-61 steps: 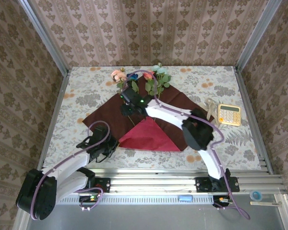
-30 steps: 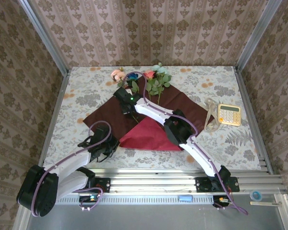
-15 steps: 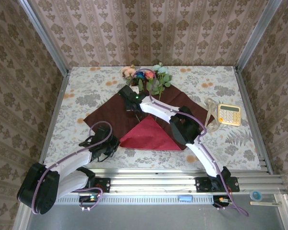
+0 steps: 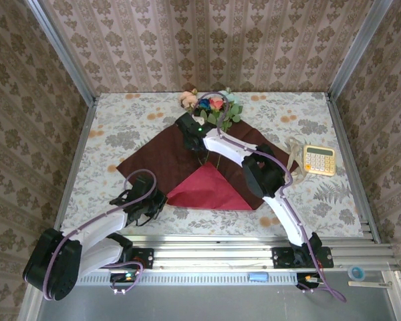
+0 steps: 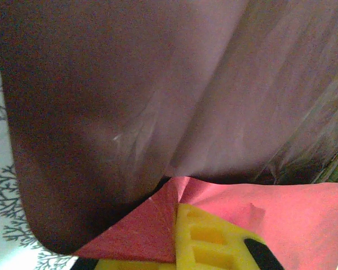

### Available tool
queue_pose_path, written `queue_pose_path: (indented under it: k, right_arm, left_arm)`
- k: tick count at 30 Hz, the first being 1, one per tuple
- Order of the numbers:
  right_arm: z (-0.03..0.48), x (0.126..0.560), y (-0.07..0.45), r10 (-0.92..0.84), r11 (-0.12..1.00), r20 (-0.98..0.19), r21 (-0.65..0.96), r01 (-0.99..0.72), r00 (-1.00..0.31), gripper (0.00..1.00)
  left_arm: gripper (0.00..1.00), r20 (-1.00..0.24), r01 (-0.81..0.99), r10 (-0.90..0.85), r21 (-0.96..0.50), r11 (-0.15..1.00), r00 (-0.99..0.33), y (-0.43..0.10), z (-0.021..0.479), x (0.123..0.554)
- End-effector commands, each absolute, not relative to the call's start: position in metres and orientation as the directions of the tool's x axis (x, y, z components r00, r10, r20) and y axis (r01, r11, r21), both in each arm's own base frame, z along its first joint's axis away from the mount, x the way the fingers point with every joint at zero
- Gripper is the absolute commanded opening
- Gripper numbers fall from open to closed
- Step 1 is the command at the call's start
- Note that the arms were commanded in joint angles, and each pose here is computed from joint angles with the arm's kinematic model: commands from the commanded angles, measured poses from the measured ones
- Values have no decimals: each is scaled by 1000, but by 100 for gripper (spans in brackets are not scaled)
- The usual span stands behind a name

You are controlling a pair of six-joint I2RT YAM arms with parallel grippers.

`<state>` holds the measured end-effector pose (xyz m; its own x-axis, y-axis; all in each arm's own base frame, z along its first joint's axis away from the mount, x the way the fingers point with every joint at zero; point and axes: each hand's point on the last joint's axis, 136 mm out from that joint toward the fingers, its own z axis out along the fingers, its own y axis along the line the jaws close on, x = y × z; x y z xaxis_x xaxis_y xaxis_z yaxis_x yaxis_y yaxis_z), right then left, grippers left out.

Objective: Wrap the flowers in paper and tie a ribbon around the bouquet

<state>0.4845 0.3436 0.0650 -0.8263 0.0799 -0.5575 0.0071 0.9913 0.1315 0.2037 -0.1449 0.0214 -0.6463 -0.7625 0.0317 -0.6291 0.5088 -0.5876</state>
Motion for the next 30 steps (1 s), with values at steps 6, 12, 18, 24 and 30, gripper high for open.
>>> queue_pose_path:
  k: [6, 12, 18, 24, 30]
  right_arm:
    - [154, 408, 325, 129, 955, -498, 296, -28, -858, 47]
    - [110, 307, 340, 84, 891, -212, 454, -22, -974, 15]
    - [63, 275, 357, 79, 871, -35, 489, 52, -996, 4]
    - [22, 270, 344, 132, 903, 59, 404, 144, -990, 2]
    - [-3, 263, 330, 169, 911, 120, 360, 201, -978, 2]
  left_arm:
    - [0, 8, -619, -752, -574, 536, -659, -142, 22, 200]
    - [0, -6, -607, -741, -569, 554, -671, -141, 24, 200]
    - [0, -25, -592, -725, -557, 582, -689, -141, 28, 200]
    - [0, -95, -513, -650, -534, 672, -754, -145, 43, 205]
    - [0, -231, -324, -442, -414, 851, -867, -154, 66, 207]
